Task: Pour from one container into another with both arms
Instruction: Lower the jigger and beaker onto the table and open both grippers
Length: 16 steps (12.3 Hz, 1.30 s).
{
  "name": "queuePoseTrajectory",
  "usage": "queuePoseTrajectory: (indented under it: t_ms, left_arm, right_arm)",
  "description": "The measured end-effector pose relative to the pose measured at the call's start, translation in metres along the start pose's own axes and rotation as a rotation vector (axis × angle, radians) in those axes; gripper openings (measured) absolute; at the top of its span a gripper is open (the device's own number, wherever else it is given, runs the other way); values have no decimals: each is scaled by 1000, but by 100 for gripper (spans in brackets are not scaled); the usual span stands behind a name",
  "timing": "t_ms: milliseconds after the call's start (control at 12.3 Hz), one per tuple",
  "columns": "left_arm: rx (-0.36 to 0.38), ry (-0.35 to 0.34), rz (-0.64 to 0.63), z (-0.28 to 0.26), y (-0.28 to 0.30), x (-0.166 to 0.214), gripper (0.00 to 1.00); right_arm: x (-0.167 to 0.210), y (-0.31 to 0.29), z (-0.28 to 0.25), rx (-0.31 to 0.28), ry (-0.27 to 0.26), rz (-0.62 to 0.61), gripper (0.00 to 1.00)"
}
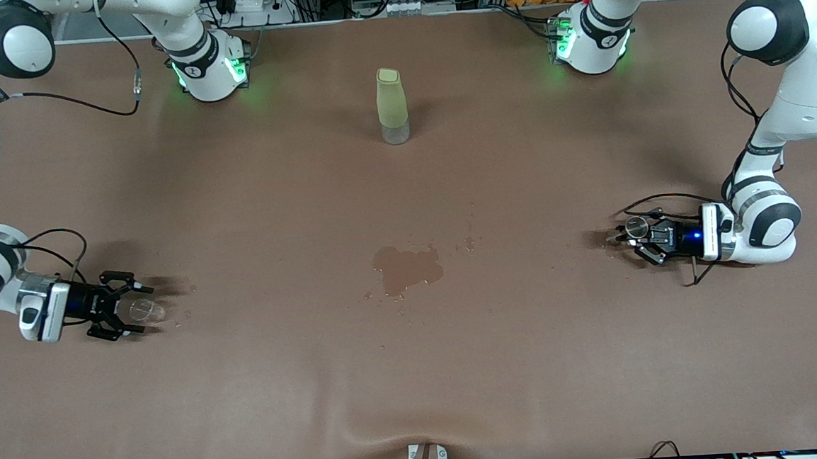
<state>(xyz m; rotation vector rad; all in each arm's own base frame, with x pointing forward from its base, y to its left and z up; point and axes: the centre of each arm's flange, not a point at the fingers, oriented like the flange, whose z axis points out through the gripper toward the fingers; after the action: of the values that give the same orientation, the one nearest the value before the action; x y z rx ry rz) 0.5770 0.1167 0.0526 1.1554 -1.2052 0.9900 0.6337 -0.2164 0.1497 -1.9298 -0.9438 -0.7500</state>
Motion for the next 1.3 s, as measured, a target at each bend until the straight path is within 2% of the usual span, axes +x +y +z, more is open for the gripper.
queuePoseTrajectory:
  t_ms: [244,325,569,731,812,1056,1300]
  left_arm:
    - [4,-4,17,-3,2,-2,26]
    - [6,-6,15,-4,2,-3,34]
    - [7,-7,7,-5,3,-3,68]
    - [18,-25,-29,-14,3,-3,93]
    - [36,-54,-56,-32,5,-2,100]
    - [50,-164,-215,-87,15,10,100]
    - [91,-242,-370,-122,21,24,100]
  right_arm:
    - [39,-6,-4,-2,-21,43,100]
    - [55,-8,0,0,-29,55,100]
    - [109,-19,24,13,-65,101,100]
    - [145,-32,41,10,-112,142,100]
    - [165,-38,45,-12,-143,163,100]
    - [220,-67,50,-68,-228,219,100]
    - [270,-101,56,-130,-319,286,100]
